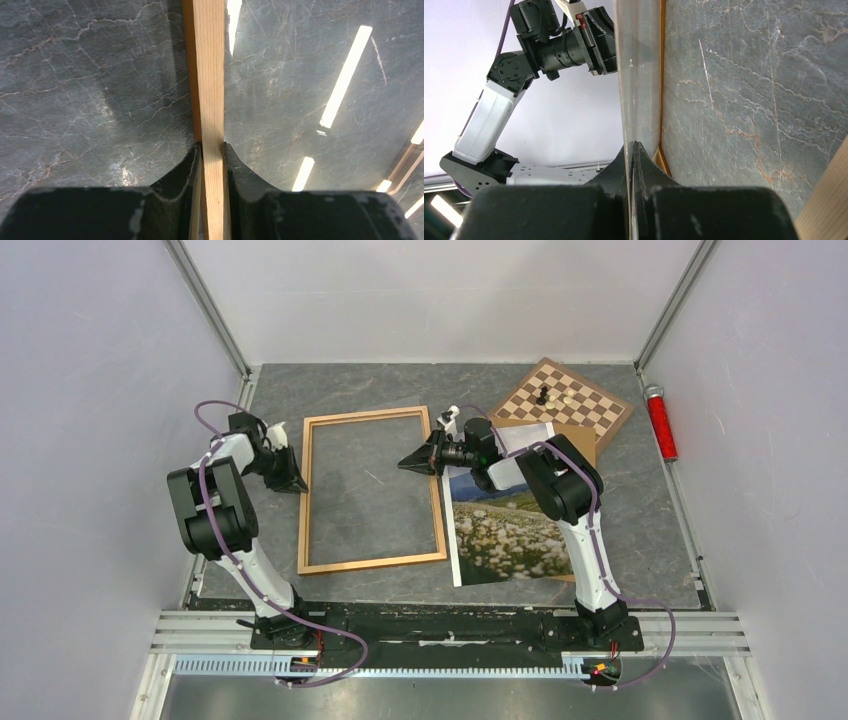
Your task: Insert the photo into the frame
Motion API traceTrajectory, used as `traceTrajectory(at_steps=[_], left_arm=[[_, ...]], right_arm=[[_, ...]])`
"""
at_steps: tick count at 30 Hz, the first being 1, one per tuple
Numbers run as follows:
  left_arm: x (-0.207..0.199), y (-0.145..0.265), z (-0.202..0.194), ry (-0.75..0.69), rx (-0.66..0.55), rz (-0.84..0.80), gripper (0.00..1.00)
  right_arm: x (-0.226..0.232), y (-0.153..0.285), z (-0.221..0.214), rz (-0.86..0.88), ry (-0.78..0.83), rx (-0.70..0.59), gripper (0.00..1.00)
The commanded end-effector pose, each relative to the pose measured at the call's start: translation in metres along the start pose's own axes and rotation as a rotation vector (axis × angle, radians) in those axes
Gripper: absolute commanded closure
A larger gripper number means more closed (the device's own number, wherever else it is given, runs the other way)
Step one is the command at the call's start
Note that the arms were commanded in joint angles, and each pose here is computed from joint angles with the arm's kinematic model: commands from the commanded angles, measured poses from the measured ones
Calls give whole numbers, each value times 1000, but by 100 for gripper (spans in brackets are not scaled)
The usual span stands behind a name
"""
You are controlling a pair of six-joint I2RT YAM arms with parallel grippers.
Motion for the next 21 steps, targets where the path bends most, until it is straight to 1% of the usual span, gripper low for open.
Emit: traceTrajectory(at_steps=[1,21], left_arm=[[-8,-12,5,-13,-34,-21,90],[-8,-11,6,-1,-43,-8,90]], right_arm=[[22,-1,-10,85,57,27,100],[35,-1,-7,161,62,11,100]])
Point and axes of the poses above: each gripper's point midway between its finger pads, its own y axis back along the fingers, its own x axis along the line the jaws close on, z = x × y, the point moved 6 cm from there along y, back along the fingers, and after that the axes turned 10 degrees about y, right-handed, at the moved point
